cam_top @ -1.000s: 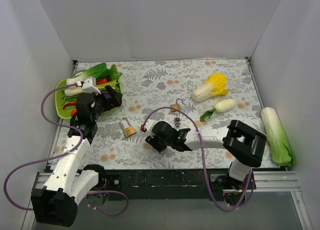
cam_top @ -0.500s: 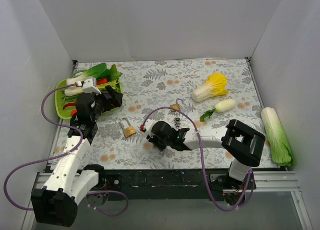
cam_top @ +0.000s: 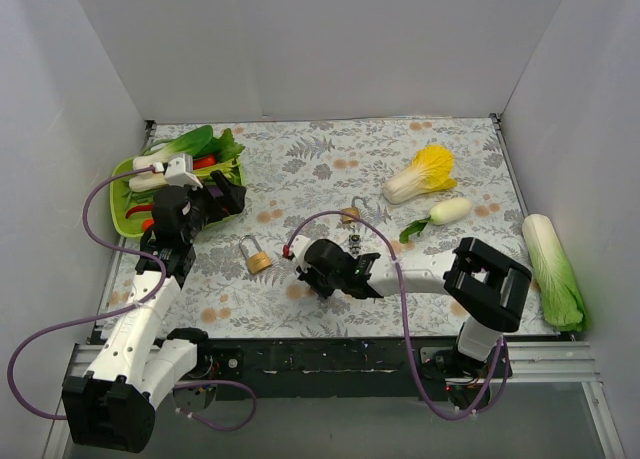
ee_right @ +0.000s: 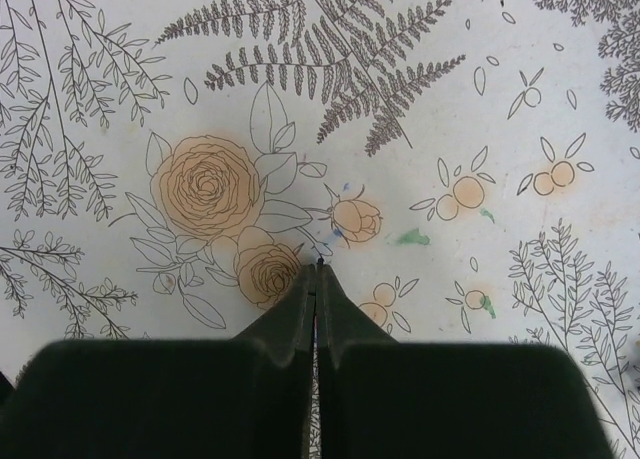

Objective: Unlock with the key

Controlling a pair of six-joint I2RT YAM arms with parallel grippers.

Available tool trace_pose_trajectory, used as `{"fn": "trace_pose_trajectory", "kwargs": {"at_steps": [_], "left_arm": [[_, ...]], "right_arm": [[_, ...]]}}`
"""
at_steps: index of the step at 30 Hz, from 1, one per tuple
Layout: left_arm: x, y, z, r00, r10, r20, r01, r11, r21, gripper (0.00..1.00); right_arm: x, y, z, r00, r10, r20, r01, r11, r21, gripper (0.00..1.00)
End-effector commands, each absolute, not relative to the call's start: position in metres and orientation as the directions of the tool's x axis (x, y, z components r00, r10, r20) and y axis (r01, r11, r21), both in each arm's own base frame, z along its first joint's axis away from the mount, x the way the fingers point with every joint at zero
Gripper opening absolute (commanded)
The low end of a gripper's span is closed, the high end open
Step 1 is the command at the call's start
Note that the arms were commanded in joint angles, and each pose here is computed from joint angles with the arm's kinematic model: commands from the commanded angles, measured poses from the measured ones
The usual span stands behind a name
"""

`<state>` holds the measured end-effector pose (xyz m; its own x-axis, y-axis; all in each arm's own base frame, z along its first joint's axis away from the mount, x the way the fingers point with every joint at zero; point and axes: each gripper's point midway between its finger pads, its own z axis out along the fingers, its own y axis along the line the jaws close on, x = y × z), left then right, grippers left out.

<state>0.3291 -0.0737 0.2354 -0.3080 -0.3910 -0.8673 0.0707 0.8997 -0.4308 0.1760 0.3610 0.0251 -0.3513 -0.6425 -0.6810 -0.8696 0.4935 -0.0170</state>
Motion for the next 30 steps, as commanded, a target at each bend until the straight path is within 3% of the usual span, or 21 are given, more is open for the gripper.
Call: {"fn": "trace_pose_trajectory", "kwargs": {"at_steps": [1, 9, 10, 11, 14, 17, 24, 30], "left_arm": [[0.329, -0.075, 0.237, -0.301, -0.396, -0.867, 0.088, 0.894, -0.439, 0.98], [0.329, -0.078, 0.237, -0.308, -0.39, -0.868, 0.105, 0.892, -0.439, 0.98], [0.33, -0.079, 0.237, -0.311, -0.389, -0.867, 0.109, 0.892, -0.438, 0.98], [0.33, -0.08, 0.234, -0.319, -0.389, -0.864, 0.109, 0.891, -0.441, 0.98], [0.33, -0.085, 0.232, -0.341, -0.388, -0.856, 0.127, 0.883, -0.451, 0.98], [0.33, -0.086, 0.233, -0.342, -0.388, -0.856, 0.133, 0.882, -0.453, 0.98], [0.329, -0.085, 0.233, -0.339, -0.39, -0.856, 0.128, 0.883, -0.453, 0.98], [0.329, -0.087, 0.234, -0.338, -0.391, -0.856, 0.136, 0.88, -0.455, 0.98]], "right_arm": [[0.175, 0.357, 0.043, -0.384, -0.601, -0.701, -0.858, 0.513, 0.031, 0.01], [0.197, 0.303, 0.07, -0.556, -0.451, -0.698, -0.696, 0.712, 0.094, 0.03], [0.193, 0.286, 0.061, -0.62, -0.41, -0.669, -0.643, 0.754, 0.133, 0.07], [0.199, 0.272, 0.061, -0.658, -0.358, -0.663, -0.595, 0.787, 0.165, 0.24], [0.199, 0.241, 0.068, -0.72, -0.211, -0.661, -0.472, 0.848, 0.243, 0.53], [0.2, 0.213, 0.07, -0.772, -0.038, -0.635, -0.317, 0.889, 0.332, 0.62], [0.171, 0.195, 0.05, -0.86, 0.182, -0.477, -0.091, 0.865, 0.494, 0.61], [0.171, 0.177, 0.056, -0.809, 0.325, -0.49, 0.017, 0.846, 0.533, 0.61]]}}
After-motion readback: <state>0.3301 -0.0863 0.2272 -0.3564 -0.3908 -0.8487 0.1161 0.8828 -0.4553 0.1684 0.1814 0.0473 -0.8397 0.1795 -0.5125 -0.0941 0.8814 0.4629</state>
